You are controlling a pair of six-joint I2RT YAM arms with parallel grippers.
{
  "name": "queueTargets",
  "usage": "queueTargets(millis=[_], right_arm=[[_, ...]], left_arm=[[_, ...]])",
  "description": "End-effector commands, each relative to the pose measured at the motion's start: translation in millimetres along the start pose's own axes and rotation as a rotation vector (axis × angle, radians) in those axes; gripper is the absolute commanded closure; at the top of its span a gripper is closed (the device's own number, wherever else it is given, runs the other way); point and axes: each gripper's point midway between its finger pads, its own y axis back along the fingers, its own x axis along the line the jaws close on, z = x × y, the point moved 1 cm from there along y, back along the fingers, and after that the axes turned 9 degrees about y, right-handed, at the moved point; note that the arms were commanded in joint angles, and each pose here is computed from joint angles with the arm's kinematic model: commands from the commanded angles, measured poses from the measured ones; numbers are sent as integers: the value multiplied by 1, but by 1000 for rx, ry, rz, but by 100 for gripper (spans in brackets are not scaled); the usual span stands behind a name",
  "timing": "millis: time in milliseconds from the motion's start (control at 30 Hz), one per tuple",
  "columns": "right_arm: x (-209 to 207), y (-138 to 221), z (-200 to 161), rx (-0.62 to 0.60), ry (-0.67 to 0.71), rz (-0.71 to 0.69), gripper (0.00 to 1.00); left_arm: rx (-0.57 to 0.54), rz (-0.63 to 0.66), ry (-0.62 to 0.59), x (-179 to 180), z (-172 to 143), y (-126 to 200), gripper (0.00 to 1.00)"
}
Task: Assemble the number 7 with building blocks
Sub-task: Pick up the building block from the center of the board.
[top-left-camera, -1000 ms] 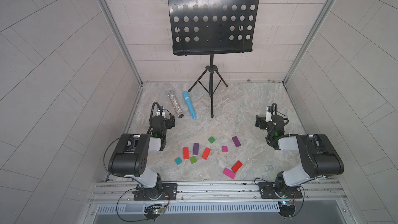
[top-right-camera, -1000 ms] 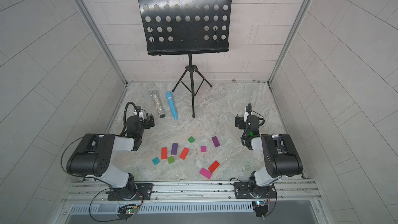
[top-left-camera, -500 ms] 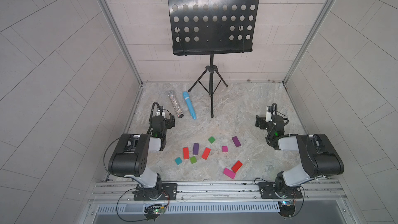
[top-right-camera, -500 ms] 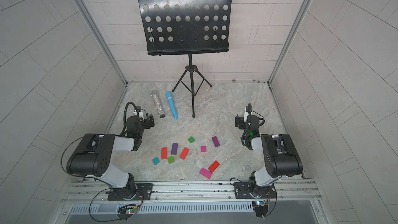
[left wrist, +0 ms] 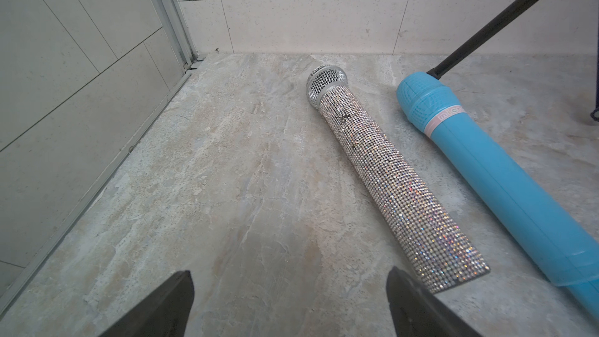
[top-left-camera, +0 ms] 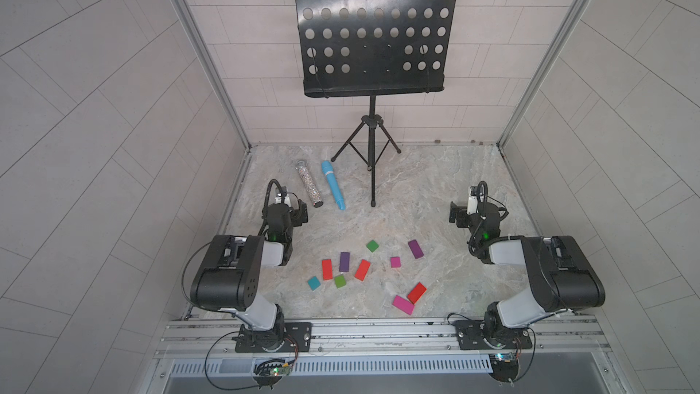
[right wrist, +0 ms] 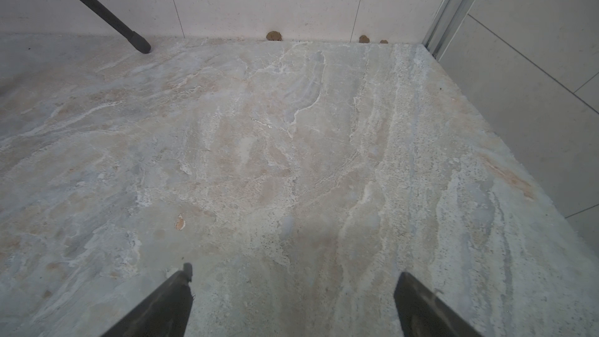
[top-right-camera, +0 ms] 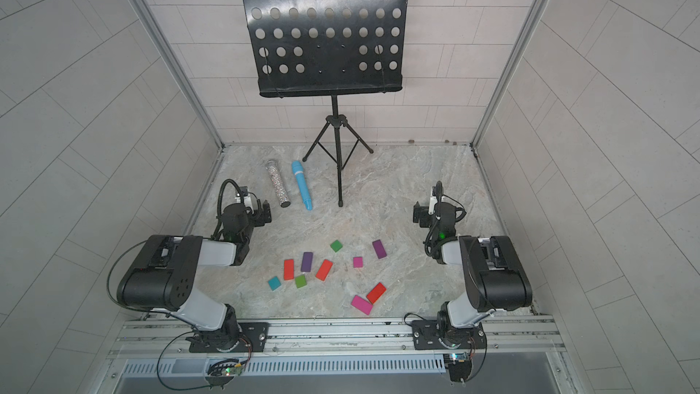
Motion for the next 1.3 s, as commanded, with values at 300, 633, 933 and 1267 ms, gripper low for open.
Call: queueTargets(millis=[300,633,933,1267], right_arm=[[26,22,105,182,37,263,23],[104,86,72,515,139,451,29],[111,142,20,681,24,478,39],[127,161,-20,765,16,474,42]], left_arm=[[197,108,-58,-7,92,24,0],[553,-29,-322,-85,29,89,1],[763,-199,-349,-123,-24,149,16],[827,-323,-423,-162,-50,170,28]])
